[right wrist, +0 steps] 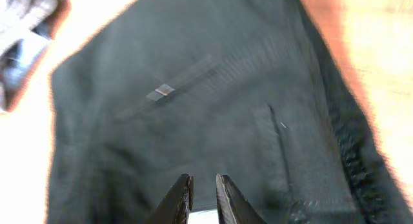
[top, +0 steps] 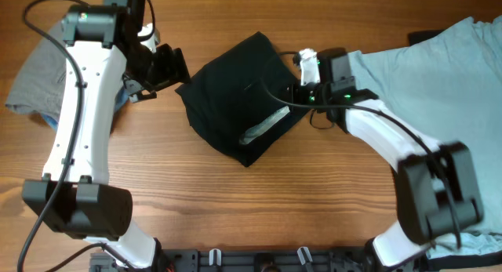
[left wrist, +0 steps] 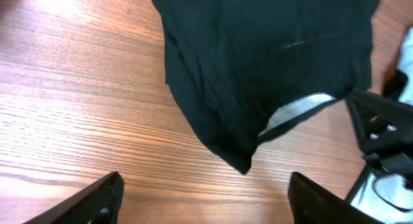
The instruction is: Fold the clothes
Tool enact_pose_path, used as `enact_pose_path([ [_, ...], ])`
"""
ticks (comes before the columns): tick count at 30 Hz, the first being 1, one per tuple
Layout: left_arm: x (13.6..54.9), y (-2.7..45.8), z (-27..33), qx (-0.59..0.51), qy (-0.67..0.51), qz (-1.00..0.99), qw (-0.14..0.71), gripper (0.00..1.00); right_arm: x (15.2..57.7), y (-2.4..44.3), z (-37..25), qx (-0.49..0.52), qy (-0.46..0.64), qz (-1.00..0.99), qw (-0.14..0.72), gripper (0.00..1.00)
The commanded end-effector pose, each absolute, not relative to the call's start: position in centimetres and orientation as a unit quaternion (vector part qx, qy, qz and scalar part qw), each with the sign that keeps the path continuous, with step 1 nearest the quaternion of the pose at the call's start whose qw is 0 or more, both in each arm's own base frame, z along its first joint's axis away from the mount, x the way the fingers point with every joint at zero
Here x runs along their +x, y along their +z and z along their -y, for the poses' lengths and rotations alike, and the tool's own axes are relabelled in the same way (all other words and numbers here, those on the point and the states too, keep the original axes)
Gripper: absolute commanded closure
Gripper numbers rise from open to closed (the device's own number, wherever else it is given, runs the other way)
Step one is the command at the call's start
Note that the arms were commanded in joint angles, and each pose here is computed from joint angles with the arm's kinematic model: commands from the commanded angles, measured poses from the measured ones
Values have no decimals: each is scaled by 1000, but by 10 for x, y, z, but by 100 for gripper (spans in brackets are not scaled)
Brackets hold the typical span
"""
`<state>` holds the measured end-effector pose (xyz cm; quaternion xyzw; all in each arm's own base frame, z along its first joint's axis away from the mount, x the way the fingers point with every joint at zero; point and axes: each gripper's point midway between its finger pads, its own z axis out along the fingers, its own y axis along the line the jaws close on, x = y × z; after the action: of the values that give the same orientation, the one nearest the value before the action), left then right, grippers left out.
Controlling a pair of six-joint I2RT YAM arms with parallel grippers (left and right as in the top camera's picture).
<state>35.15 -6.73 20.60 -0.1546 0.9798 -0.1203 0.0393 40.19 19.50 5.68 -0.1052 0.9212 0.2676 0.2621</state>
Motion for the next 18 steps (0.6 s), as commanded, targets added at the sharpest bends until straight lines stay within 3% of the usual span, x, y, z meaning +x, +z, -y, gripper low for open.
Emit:
enact_pose_path([
  [1, 346, 166, 80, -169, -149, -974, -9, 15, 398, 1, -192, -67, 258, -941, 209, 84],
  [5, 321, 126, 83, -179, -149, -970, -69, 13, 385, -35, -190, -33, 256, -953, 156, 85],
  [10, 306, 75, 107, -194, -220, -951, -99, 2, 381, -37, -189, -42, 252, -955, 150, 83],
  [14, 302, 16, 122, -284, -278, -913, -89, 0, 380, -37, -188, -42, 251, -955, 149, 83],
  [18, 308, -5, 128, -312, -312, -896, -58, 0, 379, -38, -188, -41, 251, -956, 147, 83],
])
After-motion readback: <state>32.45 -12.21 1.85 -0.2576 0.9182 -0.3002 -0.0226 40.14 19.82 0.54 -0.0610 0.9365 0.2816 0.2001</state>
